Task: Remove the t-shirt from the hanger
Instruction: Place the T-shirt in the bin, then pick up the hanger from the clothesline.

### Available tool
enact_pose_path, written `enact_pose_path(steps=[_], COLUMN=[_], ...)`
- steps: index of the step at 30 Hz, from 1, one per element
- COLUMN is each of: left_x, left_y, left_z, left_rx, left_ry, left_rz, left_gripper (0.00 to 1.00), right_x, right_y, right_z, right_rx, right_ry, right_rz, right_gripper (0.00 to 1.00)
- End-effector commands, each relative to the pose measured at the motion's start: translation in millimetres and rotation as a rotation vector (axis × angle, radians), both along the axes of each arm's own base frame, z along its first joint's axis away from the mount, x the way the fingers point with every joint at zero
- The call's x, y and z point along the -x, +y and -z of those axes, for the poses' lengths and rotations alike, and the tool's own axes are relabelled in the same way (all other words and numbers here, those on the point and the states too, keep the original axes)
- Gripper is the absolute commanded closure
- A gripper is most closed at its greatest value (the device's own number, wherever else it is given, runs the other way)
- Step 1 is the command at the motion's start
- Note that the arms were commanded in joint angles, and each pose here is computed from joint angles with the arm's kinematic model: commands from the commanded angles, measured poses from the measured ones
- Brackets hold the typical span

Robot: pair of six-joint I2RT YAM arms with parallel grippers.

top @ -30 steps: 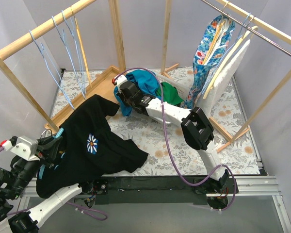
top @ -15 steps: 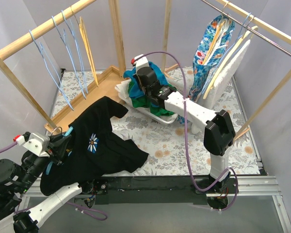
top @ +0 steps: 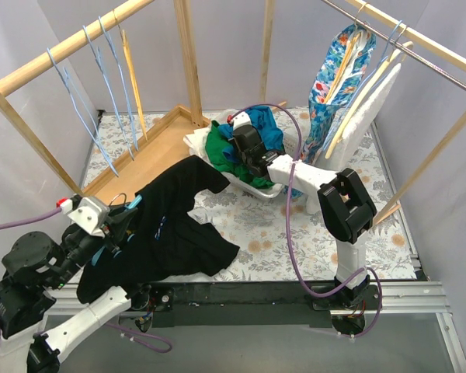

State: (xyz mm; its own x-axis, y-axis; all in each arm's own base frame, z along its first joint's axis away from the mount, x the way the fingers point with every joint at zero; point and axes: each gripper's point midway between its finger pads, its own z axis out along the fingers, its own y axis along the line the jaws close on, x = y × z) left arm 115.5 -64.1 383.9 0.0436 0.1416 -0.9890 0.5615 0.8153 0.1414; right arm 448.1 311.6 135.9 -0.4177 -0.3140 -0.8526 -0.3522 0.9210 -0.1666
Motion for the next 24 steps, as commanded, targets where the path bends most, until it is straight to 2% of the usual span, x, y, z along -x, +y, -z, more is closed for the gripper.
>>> enact_pose_path(steps=[1,5,6,8,9,12,13,18,24], left_x=[-10.4,-13.0,-13.0,-11.7,-11.1,-9.3,-10.2,-10.1,-10.2], left_y=[-21.0,-25.7,-26.2,-27.1,-28.1,-33.0,-35.3,-42.9,-56.0], left_z=[-19.2,-16.6,-16.8,-17.4,-18.2,-15.3,-13.3,-5.1,7.2], left_rx=[0.024,0.018,0.020,0.024,0.027,0.025,0.020,0.016,0.015], left_ry=[-0.058,-0.055,-0.056,-0.060,-0.062,-0.051,-0.045,-0.027,-0.005], left_rz=[0.055,0.066,0.068,0.077,0.083,0.109,0.115,0.146,0.197], left_gripper=[1.00,1.00,1.00,1.00,1.00,1.00,1.00,1.00,1.00], right_x=[35.0,37.4,38.1,35.4,37.3,43.0,44.4,63.0,92.6], right_y=[10.1,11.8,13.9,16.1,19.1,25.2,26.1,27.7,28.9], right_z=[61.7,48.5,35.3,13.1,-4.6,-48.4,-60.8,-125.3,-171.4], right_rx=[-0.007,-0.010,-0.019,-0.028,-0.045,-0.088,-0.110,-0.237,-0.275], right_ry=[0.172,0.148,0.125,0.080,0.050,-0.016,-0.034,-0.102,-0.165], right_rz=[-0.065,-0.057,-0.059,-0.051,-0.053,-0.084,-0.089,-0.152,-0.261], right_gripper=[0.99,0.99,0.94,0.80,0.65,0.47,0.44,0.36,0.34])
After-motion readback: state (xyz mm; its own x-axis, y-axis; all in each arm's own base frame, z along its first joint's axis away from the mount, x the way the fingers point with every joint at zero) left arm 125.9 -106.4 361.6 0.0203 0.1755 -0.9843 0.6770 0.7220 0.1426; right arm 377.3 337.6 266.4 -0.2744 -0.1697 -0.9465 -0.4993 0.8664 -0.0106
